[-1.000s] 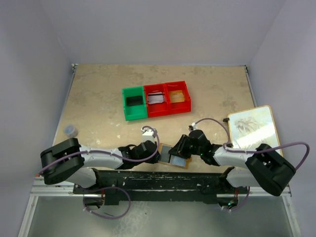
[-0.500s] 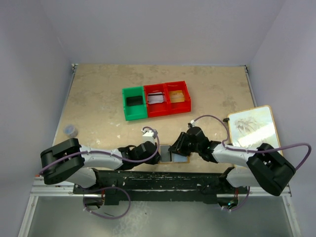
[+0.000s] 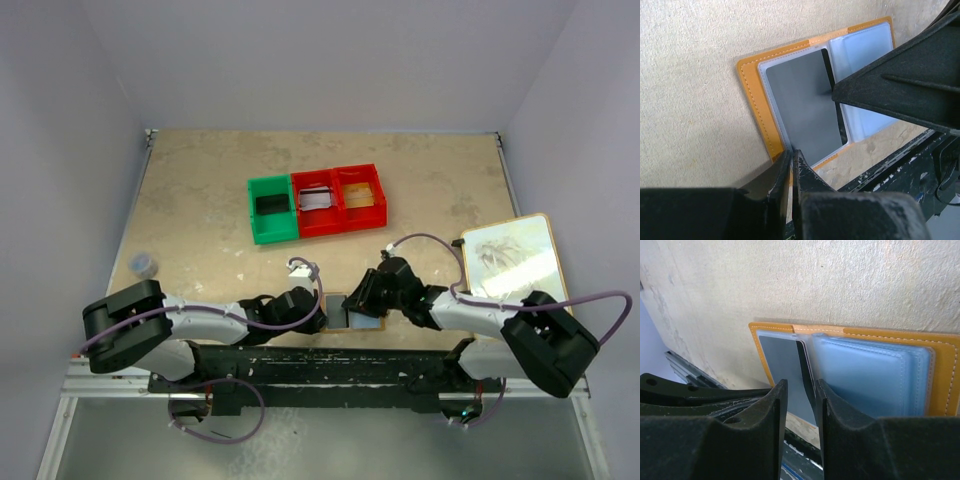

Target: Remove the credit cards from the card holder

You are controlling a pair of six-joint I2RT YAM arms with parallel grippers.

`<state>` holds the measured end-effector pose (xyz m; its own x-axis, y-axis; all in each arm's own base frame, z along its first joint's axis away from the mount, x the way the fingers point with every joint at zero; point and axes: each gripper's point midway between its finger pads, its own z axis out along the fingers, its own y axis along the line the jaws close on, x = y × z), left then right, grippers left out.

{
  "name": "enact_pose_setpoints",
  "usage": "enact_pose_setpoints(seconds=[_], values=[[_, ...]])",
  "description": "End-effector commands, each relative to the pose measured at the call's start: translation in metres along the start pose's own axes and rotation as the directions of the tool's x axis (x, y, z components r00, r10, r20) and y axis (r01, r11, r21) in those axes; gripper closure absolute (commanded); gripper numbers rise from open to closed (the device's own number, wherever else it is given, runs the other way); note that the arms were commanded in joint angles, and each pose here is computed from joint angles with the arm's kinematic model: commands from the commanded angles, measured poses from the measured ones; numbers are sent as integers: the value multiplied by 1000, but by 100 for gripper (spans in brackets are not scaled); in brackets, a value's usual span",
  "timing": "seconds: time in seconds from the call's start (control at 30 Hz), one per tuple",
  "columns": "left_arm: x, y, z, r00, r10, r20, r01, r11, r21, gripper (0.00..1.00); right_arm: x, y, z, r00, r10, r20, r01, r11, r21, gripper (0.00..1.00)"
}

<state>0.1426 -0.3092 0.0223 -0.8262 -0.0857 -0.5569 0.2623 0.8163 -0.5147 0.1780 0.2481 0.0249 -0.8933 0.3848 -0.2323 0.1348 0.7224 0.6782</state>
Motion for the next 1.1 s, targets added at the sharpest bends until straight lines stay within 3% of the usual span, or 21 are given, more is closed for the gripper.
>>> enact_pose_setpoints(seconds=[0.0, 0.33, 0.4, 0.5, 0.6, 0.77, 1.07], values=[[5, -6, 2, 1000, 4, -17, -4, 1000, 28, 98, 14, -18, 4, 999, -16, -50, 19, 999, 48, 69], [3, 9, 1, 1000, 5, 7, -5, 999, -43, 100, 13, -19, 9, 996, -63, -58, 68, 995, 73, 71], [-6, 7, -5, 999, -11, 46, 13, 999, -40, 94, 8, -19, 4, 997, -70, -33, 73, 994, 84, 71], [-23, 4, -17, 994, -19, 105, 24, 999, -48, 74, 4, -16, -2, 997, -77, -11, 78, 993, 85, 70], [-38, -4, -24, 990, -17, 138, 25, 998, -50, 70, 3, -17, -3, 997, -81, -10, 81, 993, 91, 69], [-44, -17, -21, 988, -16, 152, 18, 1000, -11, 71, 6, -18, -1, 997, -73, -20, 74, 993, 90, 69], [-29, -33, 5, 996, 1, 86, -4, 999, 41, 89, 2, -14, -4, 999, -48, 5, 48, 996, 77, 70]])
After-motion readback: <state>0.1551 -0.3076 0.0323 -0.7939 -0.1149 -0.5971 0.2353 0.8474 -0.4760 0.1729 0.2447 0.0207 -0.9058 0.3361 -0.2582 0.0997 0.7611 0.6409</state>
